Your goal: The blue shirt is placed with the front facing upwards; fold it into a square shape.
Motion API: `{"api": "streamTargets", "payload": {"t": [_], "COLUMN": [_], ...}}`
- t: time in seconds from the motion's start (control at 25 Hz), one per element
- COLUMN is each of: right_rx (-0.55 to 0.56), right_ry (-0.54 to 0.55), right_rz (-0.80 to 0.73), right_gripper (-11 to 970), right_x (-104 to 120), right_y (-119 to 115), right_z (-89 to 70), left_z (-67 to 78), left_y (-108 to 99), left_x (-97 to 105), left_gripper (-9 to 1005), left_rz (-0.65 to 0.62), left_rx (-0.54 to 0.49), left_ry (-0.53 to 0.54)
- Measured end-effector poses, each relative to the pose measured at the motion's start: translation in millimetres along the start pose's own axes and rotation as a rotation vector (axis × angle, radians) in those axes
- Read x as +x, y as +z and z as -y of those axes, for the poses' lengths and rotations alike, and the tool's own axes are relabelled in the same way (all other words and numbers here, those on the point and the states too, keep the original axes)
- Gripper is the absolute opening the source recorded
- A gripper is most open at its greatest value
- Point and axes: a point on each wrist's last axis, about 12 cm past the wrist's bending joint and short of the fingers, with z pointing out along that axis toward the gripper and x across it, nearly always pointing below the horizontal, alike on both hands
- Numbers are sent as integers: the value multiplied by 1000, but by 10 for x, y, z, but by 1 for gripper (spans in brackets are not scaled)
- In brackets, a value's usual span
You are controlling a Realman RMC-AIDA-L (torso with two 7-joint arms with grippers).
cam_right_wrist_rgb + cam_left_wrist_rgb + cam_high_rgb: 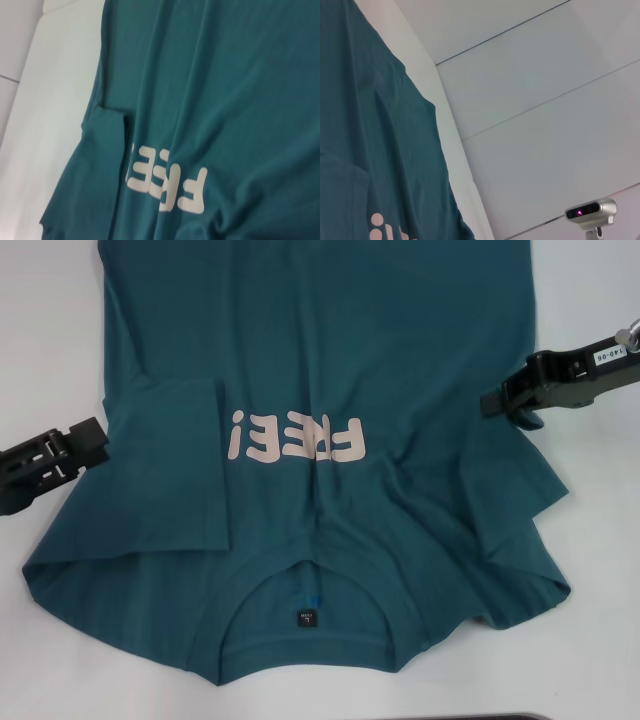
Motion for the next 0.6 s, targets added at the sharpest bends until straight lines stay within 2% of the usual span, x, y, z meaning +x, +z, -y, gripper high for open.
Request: {"api": "streamTargets", "payload": {"t": [0.32, 0.6], "right_rx": [-11, 29], "right_ry": [55, 53], "right_rz": [76, 30], "right_gripper": [30, 34], "right_x": [-2, 13], "right_y": [-50, 68], "right_z": [79, 103], "left_z": [-9, -7], "left_y": [-5, 6], "left_x": [4, 2], "left_gripper": [627, 627], "left_rz": [5, 4], "left_rx": [-6, -4], "left_ry": [-3, -4]}}
